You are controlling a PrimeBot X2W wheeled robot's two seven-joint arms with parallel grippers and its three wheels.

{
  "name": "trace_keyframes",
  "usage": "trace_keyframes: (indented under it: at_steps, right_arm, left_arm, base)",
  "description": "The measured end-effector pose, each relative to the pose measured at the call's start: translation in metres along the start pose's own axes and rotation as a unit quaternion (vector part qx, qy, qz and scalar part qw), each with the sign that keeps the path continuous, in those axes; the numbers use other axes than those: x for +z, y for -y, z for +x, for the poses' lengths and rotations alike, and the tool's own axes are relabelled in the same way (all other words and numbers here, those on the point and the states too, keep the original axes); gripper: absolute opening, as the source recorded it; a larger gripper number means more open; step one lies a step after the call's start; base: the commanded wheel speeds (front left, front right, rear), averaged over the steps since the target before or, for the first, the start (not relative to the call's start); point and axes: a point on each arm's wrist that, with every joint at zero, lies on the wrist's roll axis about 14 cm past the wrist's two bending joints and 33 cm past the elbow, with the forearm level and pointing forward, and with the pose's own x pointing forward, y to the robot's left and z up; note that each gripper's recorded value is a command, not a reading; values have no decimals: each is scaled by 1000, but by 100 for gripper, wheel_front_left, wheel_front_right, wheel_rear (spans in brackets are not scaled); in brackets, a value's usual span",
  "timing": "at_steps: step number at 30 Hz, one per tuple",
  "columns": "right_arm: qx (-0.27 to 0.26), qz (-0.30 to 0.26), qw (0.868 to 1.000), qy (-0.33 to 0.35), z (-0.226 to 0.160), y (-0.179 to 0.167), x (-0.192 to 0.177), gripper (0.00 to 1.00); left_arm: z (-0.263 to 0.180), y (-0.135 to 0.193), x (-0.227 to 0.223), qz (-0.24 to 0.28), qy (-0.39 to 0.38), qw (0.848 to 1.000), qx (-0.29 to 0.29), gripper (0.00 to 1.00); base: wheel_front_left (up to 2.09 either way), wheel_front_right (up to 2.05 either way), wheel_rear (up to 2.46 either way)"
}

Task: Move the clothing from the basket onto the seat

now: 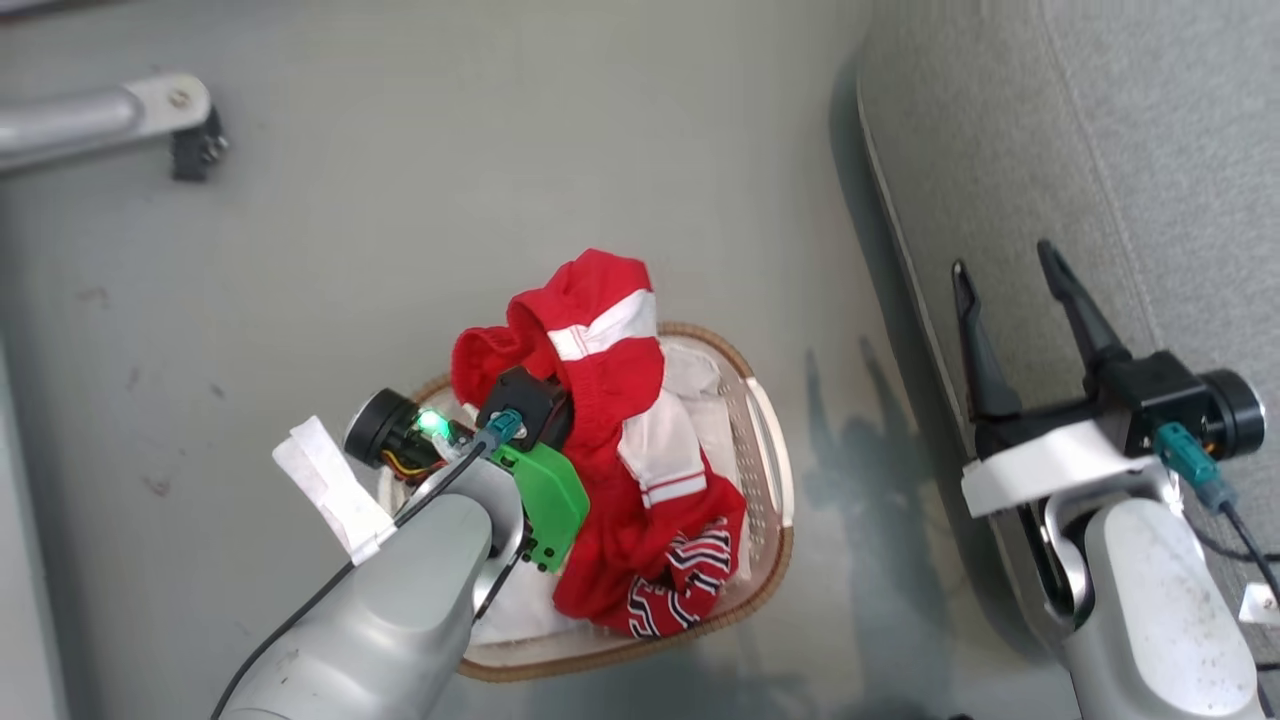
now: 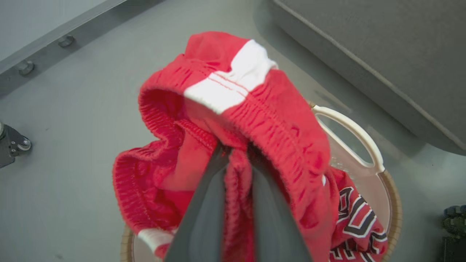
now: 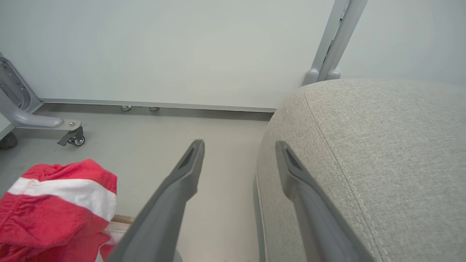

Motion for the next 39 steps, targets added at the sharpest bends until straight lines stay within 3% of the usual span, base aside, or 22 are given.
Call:
trace_keyframes:
  at_steps: [9, 19, 29, 39]
  right_arm:
    - [22, 2, 999, 30, -32, -19, 34, 100]
    - [60, -2, 995, 81, -61, -48, 76, 100]
    - [111, -17, 982, 149, -73, -83, 126, 100]
    - [200, -43, 956, 212, -72, -143, 174, 100]
  left_arm:
    - [-46, -11, 98, 96, 116, 988, 24, 0]
    - [-113, 16, 246, 254, 250, 934, 23, 0]
    - [-174, 51, 333, 332, 320, 887, 33, 0]
    - [-200, 87, 365, 345, 351, 870, 13, 0]
  base:
    - [0, 0, 0]
    - [0, 0, 0]
    - [0, 0, 0]
    - [0, 0, 0]
